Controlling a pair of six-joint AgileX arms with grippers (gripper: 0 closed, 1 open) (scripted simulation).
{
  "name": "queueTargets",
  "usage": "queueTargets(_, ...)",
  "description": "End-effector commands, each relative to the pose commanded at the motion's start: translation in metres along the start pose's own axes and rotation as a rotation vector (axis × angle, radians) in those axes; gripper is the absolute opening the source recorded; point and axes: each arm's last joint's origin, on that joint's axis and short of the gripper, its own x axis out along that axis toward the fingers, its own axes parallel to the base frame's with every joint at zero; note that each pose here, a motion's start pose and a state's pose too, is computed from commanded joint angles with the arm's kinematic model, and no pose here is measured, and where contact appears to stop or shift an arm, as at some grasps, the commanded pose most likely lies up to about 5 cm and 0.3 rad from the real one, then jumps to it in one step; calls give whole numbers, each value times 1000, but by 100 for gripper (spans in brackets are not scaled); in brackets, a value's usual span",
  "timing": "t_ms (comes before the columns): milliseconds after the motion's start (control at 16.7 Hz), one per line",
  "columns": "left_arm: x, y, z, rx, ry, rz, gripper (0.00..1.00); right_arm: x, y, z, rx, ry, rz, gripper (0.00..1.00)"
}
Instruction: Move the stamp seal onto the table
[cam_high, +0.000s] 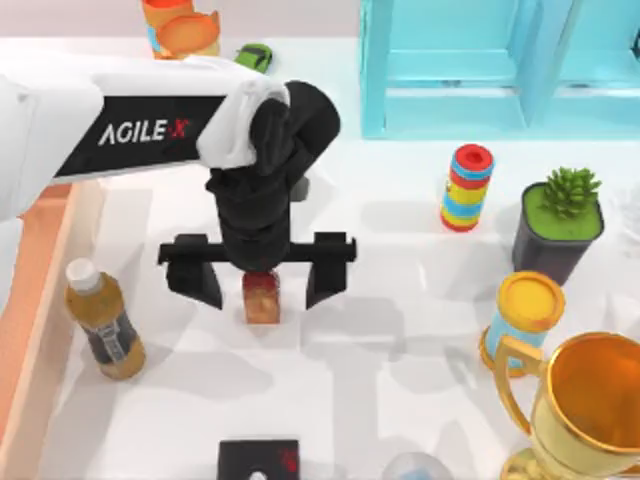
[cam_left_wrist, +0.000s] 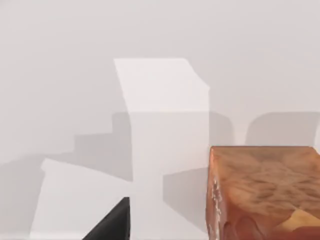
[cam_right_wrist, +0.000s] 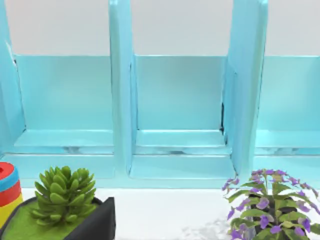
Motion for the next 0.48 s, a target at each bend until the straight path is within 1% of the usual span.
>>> queueTargets(360,-1,0,0,-1,0,0,100,0,0,0,0,0,0,100)
queueTargets(480,-8,-3,2,0,4,1,100,0,0,0,0,0,0,100)
